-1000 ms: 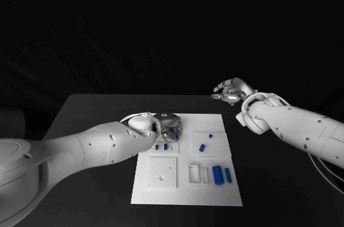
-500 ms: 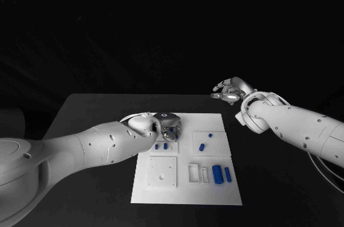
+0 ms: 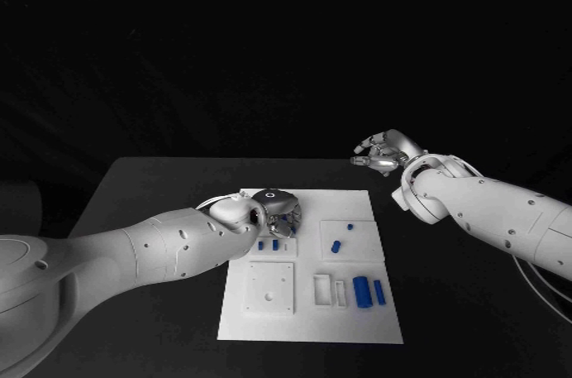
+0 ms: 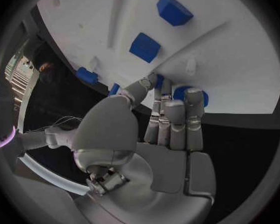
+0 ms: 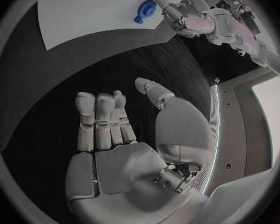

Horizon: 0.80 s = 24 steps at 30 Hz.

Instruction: Assemble the parts on the task board

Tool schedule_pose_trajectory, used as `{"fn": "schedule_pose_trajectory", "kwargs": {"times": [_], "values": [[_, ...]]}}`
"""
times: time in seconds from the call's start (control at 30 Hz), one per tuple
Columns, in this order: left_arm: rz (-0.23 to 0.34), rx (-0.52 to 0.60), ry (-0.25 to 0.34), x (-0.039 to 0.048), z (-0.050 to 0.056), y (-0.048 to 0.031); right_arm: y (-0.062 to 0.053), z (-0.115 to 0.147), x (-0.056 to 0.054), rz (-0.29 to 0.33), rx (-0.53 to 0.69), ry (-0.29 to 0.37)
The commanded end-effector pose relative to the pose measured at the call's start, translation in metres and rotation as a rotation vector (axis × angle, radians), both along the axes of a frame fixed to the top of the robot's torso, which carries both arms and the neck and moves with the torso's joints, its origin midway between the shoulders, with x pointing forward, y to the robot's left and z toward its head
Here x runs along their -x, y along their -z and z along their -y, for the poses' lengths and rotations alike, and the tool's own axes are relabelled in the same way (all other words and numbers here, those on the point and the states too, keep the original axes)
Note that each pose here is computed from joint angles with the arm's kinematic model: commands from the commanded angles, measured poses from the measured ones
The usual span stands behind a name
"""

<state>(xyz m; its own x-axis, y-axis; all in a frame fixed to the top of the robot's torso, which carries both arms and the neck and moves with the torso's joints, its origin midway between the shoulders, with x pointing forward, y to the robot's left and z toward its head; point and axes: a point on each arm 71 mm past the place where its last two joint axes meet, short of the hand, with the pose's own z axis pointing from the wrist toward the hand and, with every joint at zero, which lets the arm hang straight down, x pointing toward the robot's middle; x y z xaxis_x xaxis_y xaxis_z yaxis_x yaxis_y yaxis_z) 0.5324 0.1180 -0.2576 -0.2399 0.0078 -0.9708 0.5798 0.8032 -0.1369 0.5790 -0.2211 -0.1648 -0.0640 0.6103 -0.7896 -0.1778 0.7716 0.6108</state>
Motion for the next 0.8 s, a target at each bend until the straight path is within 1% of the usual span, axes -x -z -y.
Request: {"fn": "schedule_pose_trajectory", "kwargs": {"times": [0.03, 0.17, 0.27, 0.5, 0.63, 0.7, 0.8], "values": [[0.006, 0.062, 0.0, 0.0028, -0.001, -0.0005, 0.0, -0.002, 0.0, 0.004, 0.011, -0.016], [0.001, 0.08, -0.003, 0.0042, -0.003, -0.0027, 0.0, -0.002, 0.0, 0.004, 0.011, -0.017], [0.008, 0.099, -0.006, 0.0048, -0.005, -0.0058, 0.0, -0.001, 0.0, 0.004, 0.011, -0.015], [0.017, 0.151, -0.025, 0.0033, -0.01, -0.0192, 0.0, 0.0, 0.0, 0.003, 0.012, -0.013], [0.004, 0.17, -0.031, 0.005, -0.014, -0.0251, 0.0, 0.001, 0.0, 0.001, 0.013, -0.012], [-0.002, 0.169, -0.033, 0.0055, -0.016, -0.0261, 0.0, 0.001, 0.0, 0.001, 0.013, -0.011], [-0.009, 0.162, -0.044, 0.0058, -0.023, -0.0269, 0.0, 0.002, 0.0, 0.0, 0.014, -0.01]]}}
